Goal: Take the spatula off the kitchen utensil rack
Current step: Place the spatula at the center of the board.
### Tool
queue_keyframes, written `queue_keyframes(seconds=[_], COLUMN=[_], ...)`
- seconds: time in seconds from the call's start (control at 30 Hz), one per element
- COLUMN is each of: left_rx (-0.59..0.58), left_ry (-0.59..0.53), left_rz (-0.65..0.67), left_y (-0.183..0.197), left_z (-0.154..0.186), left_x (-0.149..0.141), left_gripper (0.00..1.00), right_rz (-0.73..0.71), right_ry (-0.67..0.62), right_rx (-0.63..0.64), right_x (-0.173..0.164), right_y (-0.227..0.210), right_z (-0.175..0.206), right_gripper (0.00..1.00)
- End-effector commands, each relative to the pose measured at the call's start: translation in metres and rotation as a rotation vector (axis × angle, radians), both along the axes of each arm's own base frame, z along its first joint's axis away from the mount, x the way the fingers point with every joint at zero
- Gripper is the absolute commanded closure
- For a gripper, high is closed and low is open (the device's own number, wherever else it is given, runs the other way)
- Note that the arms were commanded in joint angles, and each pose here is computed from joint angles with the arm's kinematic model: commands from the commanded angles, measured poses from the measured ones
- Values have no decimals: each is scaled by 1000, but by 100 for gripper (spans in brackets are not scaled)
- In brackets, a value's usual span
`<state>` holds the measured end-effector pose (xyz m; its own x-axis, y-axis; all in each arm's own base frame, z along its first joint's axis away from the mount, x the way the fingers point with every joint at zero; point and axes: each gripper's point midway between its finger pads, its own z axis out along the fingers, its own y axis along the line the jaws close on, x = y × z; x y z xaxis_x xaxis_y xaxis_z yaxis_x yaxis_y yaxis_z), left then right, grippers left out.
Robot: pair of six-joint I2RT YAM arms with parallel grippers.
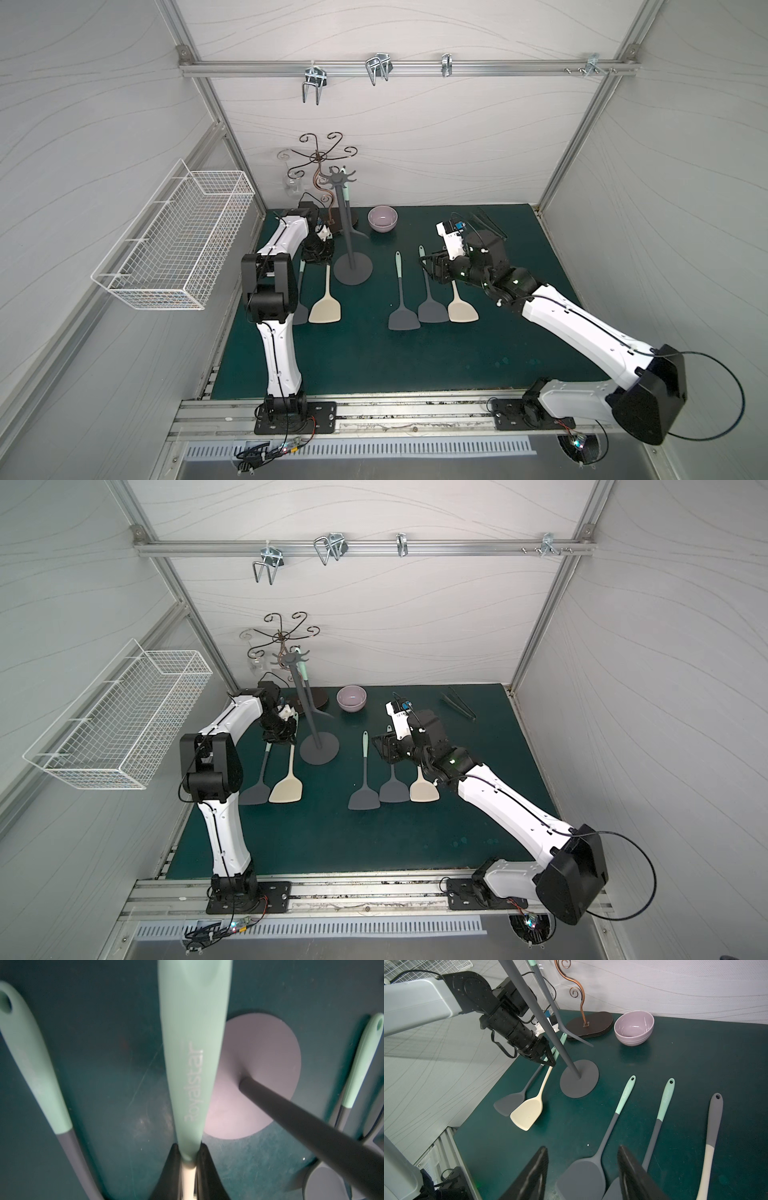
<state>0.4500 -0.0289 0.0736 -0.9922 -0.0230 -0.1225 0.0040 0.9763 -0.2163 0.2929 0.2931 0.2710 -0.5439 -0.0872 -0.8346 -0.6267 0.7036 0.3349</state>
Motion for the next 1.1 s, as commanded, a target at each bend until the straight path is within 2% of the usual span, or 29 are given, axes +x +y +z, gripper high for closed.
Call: queue_keyframes(seconds=[0.0,0.3,0.57,0.77,0.87,1.07], left_rx=[6,-18,79,35,34,56], left_ry=[-5,66,118,127,145,122], left_rz=[-5,7,-5,10,9,13], left_y=[1,-3,14,8,7,10], left_z=[2,-17,-37,-48,-55,-48], left_x=[12,6,-1,-2,-4,-3], left_gripper=[100,100,100,100,93,76], right_rz=[11,0,4,-16,-18,-19], right_ry=[26,38,85,58,62,79], right_rx=[21,9,30,-4,-1,7], right_x=[2,4,5,11,9,8], right_y=[5,4,10,6,4,5], right_z=[-2,-6,-12,-7,-9,-9], right_gripper=[45,45,45,45,45,45])
